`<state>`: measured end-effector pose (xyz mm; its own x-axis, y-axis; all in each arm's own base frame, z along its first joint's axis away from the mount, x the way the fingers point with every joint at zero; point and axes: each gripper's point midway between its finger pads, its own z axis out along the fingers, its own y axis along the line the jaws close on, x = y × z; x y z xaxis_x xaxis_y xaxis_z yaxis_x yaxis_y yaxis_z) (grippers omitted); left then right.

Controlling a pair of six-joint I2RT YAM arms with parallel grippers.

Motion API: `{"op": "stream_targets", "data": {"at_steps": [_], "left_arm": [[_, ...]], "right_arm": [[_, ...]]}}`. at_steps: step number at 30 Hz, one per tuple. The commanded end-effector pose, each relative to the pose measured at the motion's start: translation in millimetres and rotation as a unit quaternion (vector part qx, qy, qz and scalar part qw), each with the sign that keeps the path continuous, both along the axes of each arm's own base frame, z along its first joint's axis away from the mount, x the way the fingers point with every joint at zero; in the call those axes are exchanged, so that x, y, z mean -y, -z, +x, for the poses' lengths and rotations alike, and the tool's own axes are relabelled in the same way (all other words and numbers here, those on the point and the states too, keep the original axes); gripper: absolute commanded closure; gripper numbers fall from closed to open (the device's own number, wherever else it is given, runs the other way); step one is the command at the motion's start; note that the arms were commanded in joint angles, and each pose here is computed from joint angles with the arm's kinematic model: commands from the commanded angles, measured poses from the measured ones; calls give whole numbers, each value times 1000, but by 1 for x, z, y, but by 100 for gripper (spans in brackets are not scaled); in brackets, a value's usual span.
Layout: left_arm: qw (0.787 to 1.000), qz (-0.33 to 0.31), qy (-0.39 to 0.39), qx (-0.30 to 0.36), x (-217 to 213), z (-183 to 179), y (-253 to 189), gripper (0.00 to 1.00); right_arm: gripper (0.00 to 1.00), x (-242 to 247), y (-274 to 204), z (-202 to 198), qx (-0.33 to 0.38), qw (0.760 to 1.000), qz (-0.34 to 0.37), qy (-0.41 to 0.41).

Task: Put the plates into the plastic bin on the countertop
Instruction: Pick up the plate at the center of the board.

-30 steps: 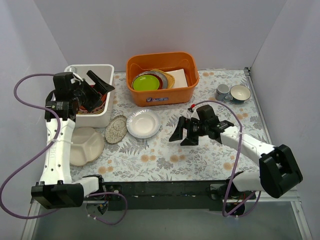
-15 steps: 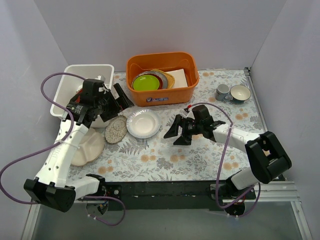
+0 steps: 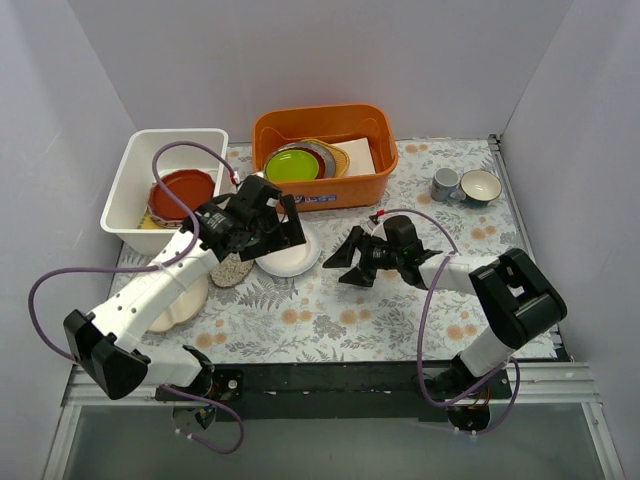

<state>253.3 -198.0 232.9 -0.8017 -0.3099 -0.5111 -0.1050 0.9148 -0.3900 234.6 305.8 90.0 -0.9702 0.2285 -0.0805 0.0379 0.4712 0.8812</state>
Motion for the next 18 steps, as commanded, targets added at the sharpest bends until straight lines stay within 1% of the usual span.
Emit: {"op": "stream_targets", "data": {"at_steps": [1,4,5,6,8,11,18], "left_arm": [[1000,11,-21,15,8,-2,-8,2],[1000,8,-20,16,12,-3,-9,2],[1000,10,-20,15,12,-2,-8,2],[1000,12,-20,14,11,-4,-8,2],[1000,15,-20,15,10,-4,-10,2],[1000,18,-21,13,8,-6,-9,2],[1000,12,-20,5,6,-13,-3,2]], "right_arm": [[12,-12,-14,31,52,998,39,27],[15,-18,-6,39,46,998,42,31],[20,-19,3,41,37,998,40,34],[23,-22,-1,44,45,997,54,35],[27,-25,5,46,26,997,61,44],[29,-31,7,53,23,996,71,48],[33,-35,16,65,13,995,68,66]]}}
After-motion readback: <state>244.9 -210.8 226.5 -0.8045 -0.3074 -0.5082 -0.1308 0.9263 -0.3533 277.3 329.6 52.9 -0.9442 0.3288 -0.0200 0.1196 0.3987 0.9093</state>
